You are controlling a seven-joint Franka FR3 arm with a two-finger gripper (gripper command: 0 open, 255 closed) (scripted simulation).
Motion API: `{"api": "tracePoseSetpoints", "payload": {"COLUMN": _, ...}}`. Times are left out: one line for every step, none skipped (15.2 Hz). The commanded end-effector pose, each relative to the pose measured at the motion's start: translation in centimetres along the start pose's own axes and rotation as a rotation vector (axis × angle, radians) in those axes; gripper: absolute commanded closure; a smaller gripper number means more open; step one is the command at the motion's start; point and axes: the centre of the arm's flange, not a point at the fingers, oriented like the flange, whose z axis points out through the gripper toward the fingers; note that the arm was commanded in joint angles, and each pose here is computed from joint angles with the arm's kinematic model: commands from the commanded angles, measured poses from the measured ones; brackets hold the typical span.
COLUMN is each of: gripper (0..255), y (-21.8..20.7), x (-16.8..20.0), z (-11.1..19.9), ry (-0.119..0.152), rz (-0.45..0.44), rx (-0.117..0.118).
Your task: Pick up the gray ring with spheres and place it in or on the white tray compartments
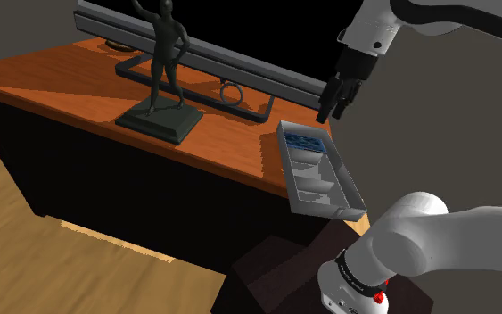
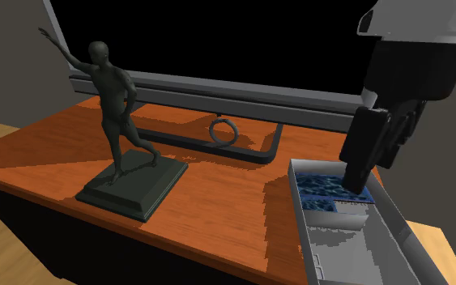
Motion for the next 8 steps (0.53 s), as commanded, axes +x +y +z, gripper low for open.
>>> {"api": "tracePoseSetpoints", "payload": {"gripper": 0, "y": 0.0, "x": 0.0, "z": 0.0, "ry": 0.0, "rz": 0.0, "rx": 0.0}}
{"api": "tracePoseSetpoints", "payload": {"gripper": 0, "y": 0.5, "x": 1.2, "z": 0.2, "ry": 0.002, "rz": -0.019, "rx": -0.003}}
{"api": "tracePoseSetpoints", "payload": {"gripper": 0, "y": 1.0, "x": 2.3, "z": 0.4, "ry": 0.004, "rz": -0.038, "rx": -0.006}}
{"api": "tracePoseSetpoints", "payload": {"gripper": 0, "y": 1.4, "x": 3.5, "z": 0.5, "ry": 0.006, "rz": -0.057, "rx": -0.01}}
{"api": "tracePoseSetpoints", "payload": {"gripper": 0, "y": 1.9, "x": 4.7, "z": 0.7, "ry": 0.008, "rz": -0.076, "rx": -0.013}}
{"api": "tracePoseSetpoints", "payload": {"gripper": 0, "y": 2.3, "x": 5.9, "z": 0.9, "ry": 0.011, "rz": -0.094, "rx": -0.016}}
{"api": "tracePoseSetpoints", "payload": {"gripper": 0, "y": 2.7, "x": 7.1, "z": 1.0, "ry": 0.013, "rz": -0.113, "rx": -0.019}}
{"api": "tracePoseSetpoints", "payload": {"gripper": 0, "y": 3.0, "x": 8.3, "z": 1.2, "ry": 0.015, "rz": -0.132, "rx": -0.023}}
